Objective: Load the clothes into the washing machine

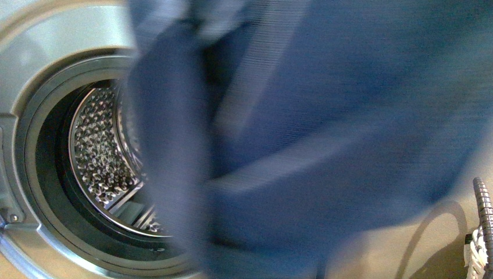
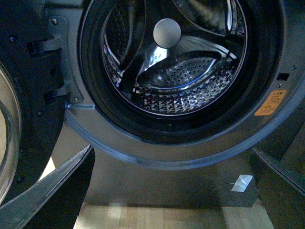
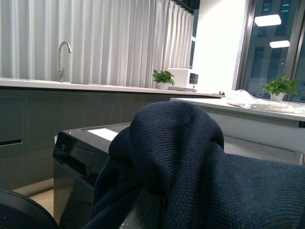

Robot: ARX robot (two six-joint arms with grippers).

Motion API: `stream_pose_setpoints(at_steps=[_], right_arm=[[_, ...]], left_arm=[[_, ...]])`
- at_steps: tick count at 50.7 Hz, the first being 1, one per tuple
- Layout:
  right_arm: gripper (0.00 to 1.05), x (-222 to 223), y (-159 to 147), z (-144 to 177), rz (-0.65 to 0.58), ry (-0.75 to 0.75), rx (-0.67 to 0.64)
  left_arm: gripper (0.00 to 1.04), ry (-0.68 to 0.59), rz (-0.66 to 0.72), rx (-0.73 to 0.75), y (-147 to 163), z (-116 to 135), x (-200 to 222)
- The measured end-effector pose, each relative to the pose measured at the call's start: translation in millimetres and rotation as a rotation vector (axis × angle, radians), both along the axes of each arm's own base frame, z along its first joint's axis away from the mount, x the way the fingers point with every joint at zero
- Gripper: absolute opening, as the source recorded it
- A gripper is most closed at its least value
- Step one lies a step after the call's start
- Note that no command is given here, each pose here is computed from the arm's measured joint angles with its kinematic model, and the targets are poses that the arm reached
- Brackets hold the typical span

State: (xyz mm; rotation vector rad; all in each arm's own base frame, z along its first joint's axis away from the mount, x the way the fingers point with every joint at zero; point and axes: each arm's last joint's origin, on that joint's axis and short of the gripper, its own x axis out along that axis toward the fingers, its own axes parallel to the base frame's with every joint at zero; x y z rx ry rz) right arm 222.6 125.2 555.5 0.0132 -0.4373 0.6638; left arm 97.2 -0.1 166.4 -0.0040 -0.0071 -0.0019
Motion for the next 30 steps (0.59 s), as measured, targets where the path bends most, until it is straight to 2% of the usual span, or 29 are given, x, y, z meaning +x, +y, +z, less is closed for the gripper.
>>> stream_pose_setpoints(at_steps=[14,17,19,26,30], right_arm=[[0.06,0.1,0.0,-0.1,0.000,0.000,0.000],[0.06,0.1,0.0,-0.1,0.000,0.000,0.000],[0.06,0.1,0.1,-0.1,0.001,0.000,0.000],[0.06,-0.5,-0.2,0.3,0.000,-0.001,0.000],[0.06,-0.4,-0.2,0.2,0.000,-0.001,0.000]], left_arm=[[0.98,-0.024,-0.029,-0.016,0.3,1.7,0.2],[0.98,-0.160,-0.132,-0.055,2.9,16.8,1.8],[0.98,-0.205,-0.144,-0.059,6.7,23.2,4.8],[0.98,-0.274,-0.164,-0.057,16.8,50.6,18.8],[0.98,-0.347,-0.256,-0.032,20.7,85.1,28.9]])
